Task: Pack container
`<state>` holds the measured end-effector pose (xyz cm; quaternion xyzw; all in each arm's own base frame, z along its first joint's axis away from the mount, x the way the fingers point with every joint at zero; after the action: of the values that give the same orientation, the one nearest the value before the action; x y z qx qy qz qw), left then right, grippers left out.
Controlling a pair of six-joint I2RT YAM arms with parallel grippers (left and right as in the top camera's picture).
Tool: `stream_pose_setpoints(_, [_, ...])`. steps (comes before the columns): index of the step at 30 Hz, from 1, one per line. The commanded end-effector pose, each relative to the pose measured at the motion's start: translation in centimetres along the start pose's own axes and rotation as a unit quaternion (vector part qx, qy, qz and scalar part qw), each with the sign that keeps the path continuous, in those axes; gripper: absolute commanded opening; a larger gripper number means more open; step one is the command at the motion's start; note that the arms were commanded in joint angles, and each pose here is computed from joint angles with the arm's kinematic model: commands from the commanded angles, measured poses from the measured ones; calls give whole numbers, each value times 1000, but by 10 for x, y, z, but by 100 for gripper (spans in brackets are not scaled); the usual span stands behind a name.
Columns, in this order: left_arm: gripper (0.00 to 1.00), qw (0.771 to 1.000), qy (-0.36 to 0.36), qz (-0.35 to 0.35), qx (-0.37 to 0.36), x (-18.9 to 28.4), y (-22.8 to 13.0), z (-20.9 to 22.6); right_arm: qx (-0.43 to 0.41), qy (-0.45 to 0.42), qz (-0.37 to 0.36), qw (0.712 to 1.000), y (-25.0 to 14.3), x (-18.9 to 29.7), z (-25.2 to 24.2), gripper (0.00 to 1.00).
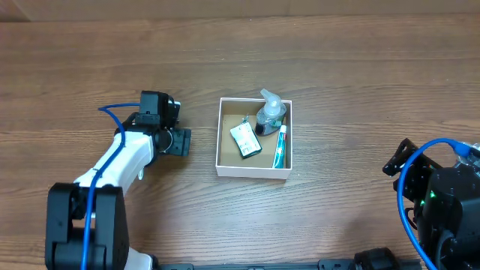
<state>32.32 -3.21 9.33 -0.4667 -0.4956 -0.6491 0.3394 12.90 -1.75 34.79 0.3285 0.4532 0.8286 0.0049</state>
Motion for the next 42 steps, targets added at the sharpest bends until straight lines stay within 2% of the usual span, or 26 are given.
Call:
stream_pose_setpoints(1, [81,999,-20,18,-39,-19,-6,-3,-8,-1,-13,1000,5,4,0,100])
stream_pose_setpoints(5, [79,999,-21,22,-44,-26,-7,-3,-8,-1,-13,1000,5,4,0,100])
stream_pose_setpoints(7, [67,999,-23,20,-44,-27,-6,-3,-8,-1,-13,1000,5,4,0,100])
stream_pose_setpoints(9, [47,999,-22,18,-44,-26,-5,-3,-8,-1,-13,1000,5,4,0,100])
stream_pose_setpoints(12, [32,999,-22,18,-44,-26,-6,-3,-8,-1,-13,1000,5,4,0,100])
stream_pose_setpoints(15, [30,999,-22,19,-42,-26,-6,-3,-8,-1,-13,1000,5,4,0,100])
stream_pose_setpoints(17, [22,999,-22,18,-40,-25,-4,-3,-8,-1,-13,1000,5,4,0,100])
stream_pose_setpoints(19, [18,999,-21,16,-32,-20,-1,-2,-8,-1,-13,1000,5,4,0,100])
stream_pose_setpoints(25, [17,1000,-20,5,-11,5,19,1,-8,-1,-13,1000,5,4,0,100])
stream_pose_setpoints(29, [10,1000,-18,-11,9,33,36,3,-8,-1,-13,1000,5,4,0,100])
stream_pose_setpoints(32, [11,999,-18,-35,10,57,48,-1,-8,-1,-13,1000,5,4,0,100])
stream_pose_setpoints(33, [18,999,-17,-48,6,66,52,-4,-8,-1,-13,1000,5,4,0,100])
stream_pose_setpoints(35, [25,998,-16,-61,5,75,54,-7,-8,-1,-13,1000,5,4,0,100])
stream_pose_setpoints(36, [51,998,-17,-58,7,74,53,-7,-8,-1,-13,1000,5,4,0,100])
stream_pose_setpoints(37, [61,998,-18,-52,7,71,50,-8,-8,-1,-13,1000,5,4,0,100])
stream_pose_setpoints(39, [64,999,-19,-34,7,58,43,-9,-8,-1,-13,1000,5,4,0,100])
stream_pose_setpoints(42, [61,1000,-24,-4,7,28,32,-12,-8,-1,-13,1000,5,4,0,100])
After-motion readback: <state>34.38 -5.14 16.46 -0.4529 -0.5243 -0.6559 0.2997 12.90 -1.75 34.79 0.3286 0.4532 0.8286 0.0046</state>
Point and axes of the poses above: each gripper's point midway between its finger pads, its own x axis back along the fingers, its own z axis along the line the jaws close on, y = z × x, the point moved 8 cm from there along x, back along the fingers, and after that the axes turned 8 degrees about -x, right-handed, at the moved point
